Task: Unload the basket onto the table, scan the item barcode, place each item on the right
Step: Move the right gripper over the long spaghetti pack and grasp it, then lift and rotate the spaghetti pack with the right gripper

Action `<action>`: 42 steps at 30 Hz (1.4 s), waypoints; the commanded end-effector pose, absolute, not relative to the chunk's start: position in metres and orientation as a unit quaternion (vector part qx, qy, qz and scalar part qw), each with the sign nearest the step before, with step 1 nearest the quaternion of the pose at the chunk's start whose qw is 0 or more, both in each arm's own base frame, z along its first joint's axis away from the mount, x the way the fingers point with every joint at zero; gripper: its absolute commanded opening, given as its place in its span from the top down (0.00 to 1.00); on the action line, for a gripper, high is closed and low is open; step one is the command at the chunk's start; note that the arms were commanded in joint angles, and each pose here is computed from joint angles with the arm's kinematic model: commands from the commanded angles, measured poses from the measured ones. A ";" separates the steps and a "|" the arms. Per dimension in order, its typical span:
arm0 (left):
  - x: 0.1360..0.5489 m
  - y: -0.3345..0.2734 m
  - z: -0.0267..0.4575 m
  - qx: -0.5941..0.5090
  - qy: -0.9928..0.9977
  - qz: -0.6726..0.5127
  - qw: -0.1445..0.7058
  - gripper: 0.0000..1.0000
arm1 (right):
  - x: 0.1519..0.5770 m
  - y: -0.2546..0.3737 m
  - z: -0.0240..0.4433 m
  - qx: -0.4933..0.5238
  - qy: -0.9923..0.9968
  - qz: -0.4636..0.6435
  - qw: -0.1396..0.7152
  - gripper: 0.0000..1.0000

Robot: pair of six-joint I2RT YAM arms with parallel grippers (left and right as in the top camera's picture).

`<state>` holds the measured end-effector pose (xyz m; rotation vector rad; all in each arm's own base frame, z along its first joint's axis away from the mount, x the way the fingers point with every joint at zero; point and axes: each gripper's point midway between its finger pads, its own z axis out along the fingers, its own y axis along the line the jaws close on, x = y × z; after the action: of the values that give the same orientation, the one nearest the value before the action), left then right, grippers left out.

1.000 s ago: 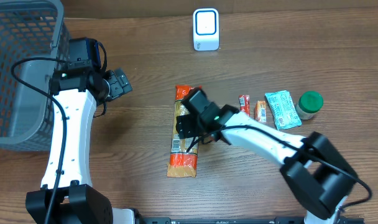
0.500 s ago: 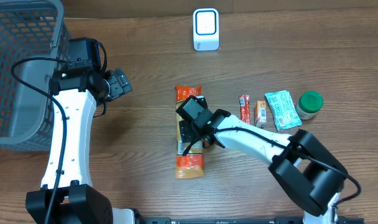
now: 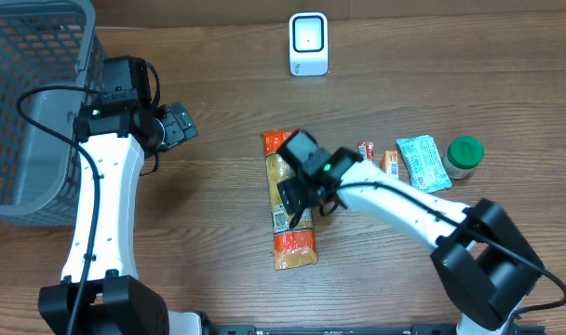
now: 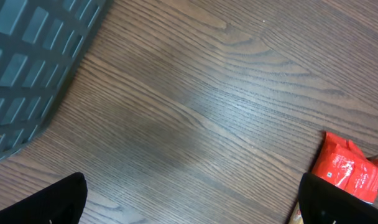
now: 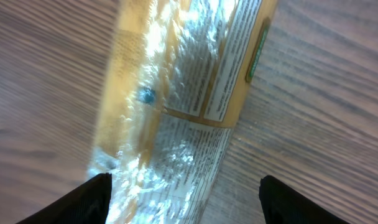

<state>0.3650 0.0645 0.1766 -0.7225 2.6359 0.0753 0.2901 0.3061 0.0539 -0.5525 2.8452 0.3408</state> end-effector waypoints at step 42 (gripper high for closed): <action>0.365 0.065 0.173 -0.253 0.947 0.030 0.197 0.00 | 0.290 0.278 0.009 -0.317 0.946 -0.054 0.043 0.00</action>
<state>0.3650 0.0645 0.1766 -0.7225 2.6359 0.0753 0.2802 0.2776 0.0087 -0.9391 2.9500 -0.1258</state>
